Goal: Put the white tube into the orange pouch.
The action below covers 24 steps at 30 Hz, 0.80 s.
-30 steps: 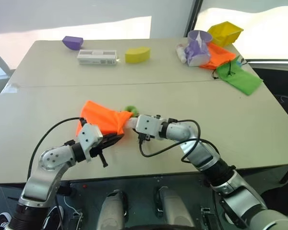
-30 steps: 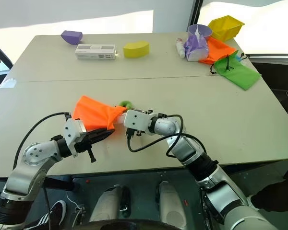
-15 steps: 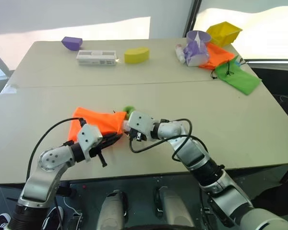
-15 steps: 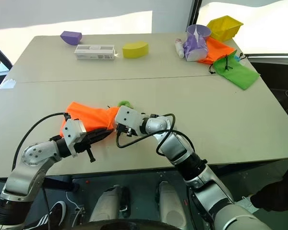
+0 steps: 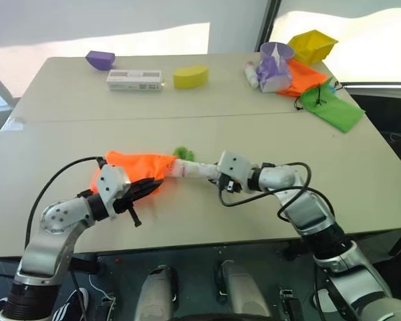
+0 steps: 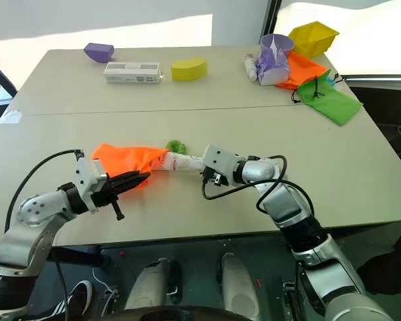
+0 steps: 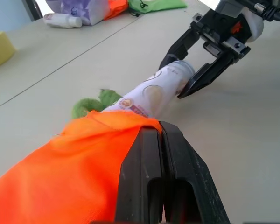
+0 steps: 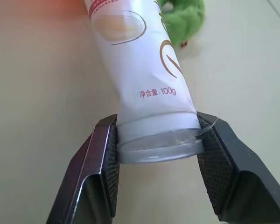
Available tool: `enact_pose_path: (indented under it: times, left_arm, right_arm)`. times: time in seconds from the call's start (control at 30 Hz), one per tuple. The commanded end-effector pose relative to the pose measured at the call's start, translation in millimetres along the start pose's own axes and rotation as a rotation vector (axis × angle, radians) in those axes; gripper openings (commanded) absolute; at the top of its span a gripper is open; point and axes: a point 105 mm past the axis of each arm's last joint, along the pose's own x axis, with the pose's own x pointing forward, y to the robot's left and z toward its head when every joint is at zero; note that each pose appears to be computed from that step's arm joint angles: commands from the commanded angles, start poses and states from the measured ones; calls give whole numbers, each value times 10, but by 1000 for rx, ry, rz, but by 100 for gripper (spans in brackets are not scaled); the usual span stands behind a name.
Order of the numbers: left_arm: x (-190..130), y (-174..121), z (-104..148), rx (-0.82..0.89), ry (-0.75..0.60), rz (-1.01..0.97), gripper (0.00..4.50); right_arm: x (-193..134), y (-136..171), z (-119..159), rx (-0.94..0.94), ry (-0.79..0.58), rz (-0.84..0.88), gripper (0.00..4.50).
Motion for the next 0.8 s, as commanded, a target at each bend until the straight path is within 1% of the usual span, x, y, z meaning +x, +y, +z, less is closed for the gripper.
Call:
enact_pose_path:
  times: [0.03,0.1,0.23,0.3,0.37,0.47,0.57,0.67,0.7,0.73,0.8]
  left_arm:
    - [-23,-7,71,24,-26,-23,0]
    - [-16,-20,71,23,-28,-32,0]
    - [-1,-46,61,28,-27,-51,0]
    - [5,-73,37,40,-16,-67,0]
    - [8,-88,27,42,-13,-75,0]
    - [15,-83,42,42,-21,-66,0]
    - [12,-114,23,52,-12,-67,0]
    - [0,-140,23,48,-16,-62,0]
    - [-7,-147,23,50,-17,-59,0]
    - [-13,-154,19,50,-16,-58,0]
    - [-22,-178,-6,61,-7,-63,0]
  right_arm:
    - [-89,-20,237,5,-91,-6,181]
    - [-77,55,274,-3,-102,25,181]
    - [-23,321,415,38,-144,143,181]
    - [32,381,467,32,-152,167,181]
    - [86,389,511,26,-159,172,181]
    - [169,356,457,-77,-101,154,181]
    - [192,316,482,-62,-116,150,181]
    - [167,106,321,-127,-46,67,181]
    - [139,68,282,-133,-36,63,181]
    - [117,67,275,-121,-41,75,181]
    - [78,206,304,-107,-67,162,181]
